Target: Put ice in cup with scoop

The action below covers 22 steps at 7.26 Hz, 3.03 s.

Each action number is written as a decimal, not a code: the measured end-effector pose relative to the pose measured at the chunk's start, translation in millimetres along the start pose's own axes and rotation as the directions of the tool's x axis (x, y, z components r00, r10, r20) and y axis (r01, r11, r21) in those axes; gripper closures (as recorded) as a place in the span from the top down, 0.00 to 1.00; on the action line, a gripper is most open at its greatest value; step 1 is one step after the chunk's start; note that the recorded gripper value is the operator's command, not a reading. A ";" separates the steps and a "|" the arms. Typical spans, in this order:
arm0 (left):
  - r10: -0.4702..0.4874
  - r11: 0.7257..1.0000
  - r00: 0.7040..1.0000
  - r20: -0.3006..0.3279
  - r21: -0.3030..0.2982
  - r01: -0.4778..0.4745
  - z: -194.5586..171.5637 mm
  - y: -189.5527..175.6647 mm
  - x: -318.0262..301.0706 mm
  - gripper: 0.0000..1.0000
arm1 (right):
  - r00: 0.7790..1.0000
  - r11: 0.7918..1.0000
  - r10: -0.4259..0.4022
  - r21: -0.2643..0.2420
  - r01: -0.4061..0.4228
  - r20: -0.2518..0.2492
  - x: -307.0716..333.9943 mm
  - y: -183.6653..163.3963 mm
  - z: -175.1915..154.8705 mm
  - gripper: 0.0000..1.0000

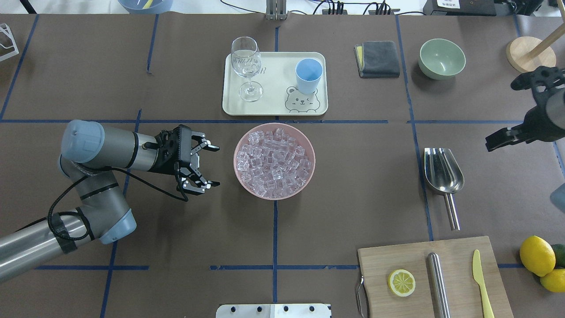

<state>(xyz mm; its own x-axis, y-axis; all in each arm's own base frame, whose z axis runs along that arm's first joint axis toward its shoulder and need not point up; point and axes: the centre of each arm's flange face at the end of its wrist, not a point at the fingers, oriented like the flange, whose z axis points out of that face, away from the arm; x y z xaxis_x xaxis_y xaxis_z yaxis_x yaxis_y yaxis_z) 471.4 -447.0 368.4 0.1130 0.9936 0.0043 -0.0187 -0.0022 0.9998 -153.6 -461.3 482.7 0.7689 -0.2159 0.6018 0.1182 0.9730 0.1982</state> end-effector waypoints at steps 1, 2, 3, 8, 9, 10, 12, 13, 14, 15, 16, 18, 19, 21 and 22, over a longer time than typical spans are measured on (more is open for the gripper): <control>-0.009 1.000 1.000 0.007 -0.016 0.009 -18.1 7.7 -17.8 1.00 | 0.998 0.998 -0.063 -0.014 0.063 -0.011 47.6 -1.2 -12.6 1.00; -0.022 0.999 1.000 0.014 -0.033 0.023 -40.0 16.6 -37.0 1.00 | 0.995 0.995 -0.098 -0.023 0.098 -0.008 94.3 3.6 -24.3 1.00; -0.035 0.998 0.999 0.035 -0.046 0.037 -63.0 25.5 -55.8 1.00 | 0.994 0.994 -0.110 -0.029 0.110 0.005 137.2 16.7 -36.8 1.00; -0.268 0.913 0.916 0.298 -0.225 0.340 -235.5 118.2 -164.4 1.00 | 0.999 0.997 0.034 -0.067 -0.032 0.031 239.4 119.7 -41.3 1.00; -0.363 0.860 0.872 0.330 -0.243 0.450 -282.0 131.7 -184.1 1.00 | 0.998 0.996 0.057 -0.067 -0.055 0.035 243.6 124.6 -41.2 1.00; -0.441 0.805 0.816 0.373 -0.239 0.544 -326.9 141.5 -200.0 1.00 | 0.996 0.995 0.076 -0.072 -0.073 0.039 246.5 127.3 -38.9 1.00; -0.527 0.705 0.718 0.454 -0.238 0.668 -393.8 162.3 -219.9 1.00 | 0.994 0.992 0.099 -0.088 -0.094 0.051 252.3 131.1 -30.3 1.00; -0.550 0.652 0.677 0.490 -0.254 0.714 -425.8 176.2 -226.5 1.00 | 0.993 0.990 0.106 -0.095 -0.100 0.054 254.7 132.5 -26.9 1.00; -0.586 0.574 0.615 0.529 -0.265 0.775 -458.0 191.9 -230.0 1.00 | 0.992 0.989 0.112 -0.102 -0.106 0.056 257.6 134.2 -23.2 1.00; -0.613 0.497 0.550 0.567 -0.264 0.827 -481.5 203.9 -230.3 1.00 | 0.991 0.988 0.118 -0.108 -0.111 0.057 260.0 135.9 -19.9 1.00; -0.628 0.432 0.495 0.600 -0.260 0.864 -497.9 213.9 -228.2 1.00 | 0.991 0.987 0.122 -0.113 -0.115 0.058 261.2 137.5 -17.8 1.00; -0.673 0.301 0.386 0.631 -0.243 0.922 -519.9 233.6 -206.3 1.00 | 0.990 0.987 0.124 -0.115 -0.116 0.061 261.4 138.4 -16.8 1.00; -0.697 0.247 0.340 0.631 -0.233 0.941 -525.3 256.1 -181.0 1.00 | 0.990 0.988 0.122 -0.109 -0.114 0.074 259.9 135.0 -17.8 1.00; -0.719 0.207 0.287 0.633 -0.199 0.958 -527.7 274.1 -155.6 1.00 | 0.988 0.990 0.116 -0.095 -0.107 0.103 257.3 127.7 -20.5 1.00; -0.719 0.204 0.280 0.636 -0.192 0.960 -528.2 278.0 -149.8 1.00 | 0.988 0.990 0.112 -0.093 -0.102 0.105 257.6 127.8 -20.7 1.00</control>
<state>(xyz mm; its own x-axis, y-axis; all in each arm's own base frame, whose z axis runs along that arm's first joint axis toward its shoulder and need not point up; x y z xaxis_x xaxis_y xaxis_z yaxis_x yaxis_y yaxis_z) -75.4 -536.7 636.0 0.6769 0.2081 -0.7060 -0.0861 0.9750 0.2048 72.6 -390.9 647.0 0.7074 -0.1130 0.6977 0.0967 0.9933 0.0629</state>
